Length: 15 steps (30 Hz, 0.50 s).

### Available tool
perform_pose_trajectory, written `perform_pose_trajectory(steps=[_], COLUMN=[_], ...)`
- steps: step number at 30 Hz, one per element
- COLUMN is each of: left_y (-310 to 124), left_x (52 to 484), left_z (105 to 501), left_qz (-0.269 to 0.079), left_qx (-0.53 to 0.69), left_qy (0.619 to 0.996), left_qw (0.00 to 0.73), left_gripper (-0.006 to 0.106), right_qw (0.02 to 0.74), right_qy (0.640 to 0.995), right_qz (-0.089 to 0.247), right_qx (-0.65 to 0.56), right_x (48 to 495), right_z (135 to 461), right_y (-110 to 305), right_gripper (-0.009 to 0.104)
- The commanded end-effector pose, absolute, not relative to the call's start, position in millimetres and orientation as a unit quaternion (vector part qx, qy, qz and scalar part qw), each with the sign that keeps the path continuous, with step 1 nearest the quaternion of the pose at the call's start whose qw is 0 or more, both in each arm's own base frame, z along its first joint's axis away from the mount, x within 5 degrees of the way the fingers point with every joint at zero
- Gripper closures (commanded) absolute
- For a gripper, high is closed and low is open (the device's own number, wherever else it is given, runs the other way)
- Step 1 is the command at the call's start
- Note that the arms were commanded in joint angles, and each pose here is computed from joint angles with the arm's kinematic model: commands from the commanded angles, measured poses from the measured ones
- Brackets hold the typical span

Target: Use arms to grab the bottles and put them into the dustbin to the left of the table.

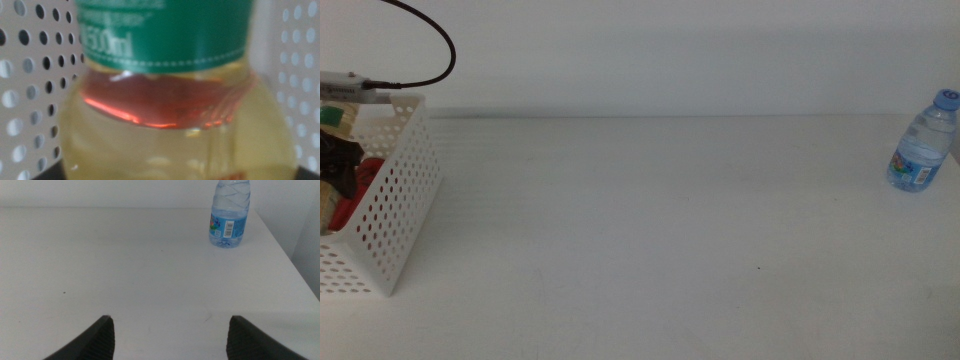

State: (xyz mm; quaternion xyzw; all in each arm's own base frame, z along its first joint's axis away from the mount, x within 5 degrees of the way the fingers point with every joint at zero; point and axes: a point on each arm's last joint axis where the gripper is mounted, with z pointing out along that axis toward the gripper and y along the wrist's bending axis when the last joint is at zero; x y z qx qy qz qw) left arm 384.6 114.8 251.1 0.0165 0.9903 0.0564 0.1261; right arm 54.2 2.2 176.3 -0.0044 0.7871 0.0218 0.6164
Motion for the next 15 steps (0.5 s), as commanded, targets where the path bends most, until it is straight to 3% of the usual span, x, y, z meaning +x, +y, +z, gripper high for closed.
perform_pose_trajectory(steps=[1, 11, 15], left_y=[115.3, 106.1, 90.4], left_x=[383.3, 373.4, 365.1], left_z=[290.0, 316.2, 338.6], left_qz=[0.083, 0.05, 0.015], left_qx=[0.012, -0.023, -0.031], left_qy=[0.977, 0.972, 0.964], left_qw=[0.195, 0.229, 0.265], left_gripper=[0.013, 0.01, 0.01], right_qw=[0.658, 0.658, 0.658], right_qy=[0.753, 0.753, 0.753], right_qz=[0.016, 0.016, 0.016], right_qx=[-0.008, -0.008, -0.008], right_x=[53.7, 53.7, 53.7], right_z=[186.9, 186.9, 186.9], right_y=[1.8, 1.8, 1.8], right_gripper=[0.036, 0.036, 0.036])
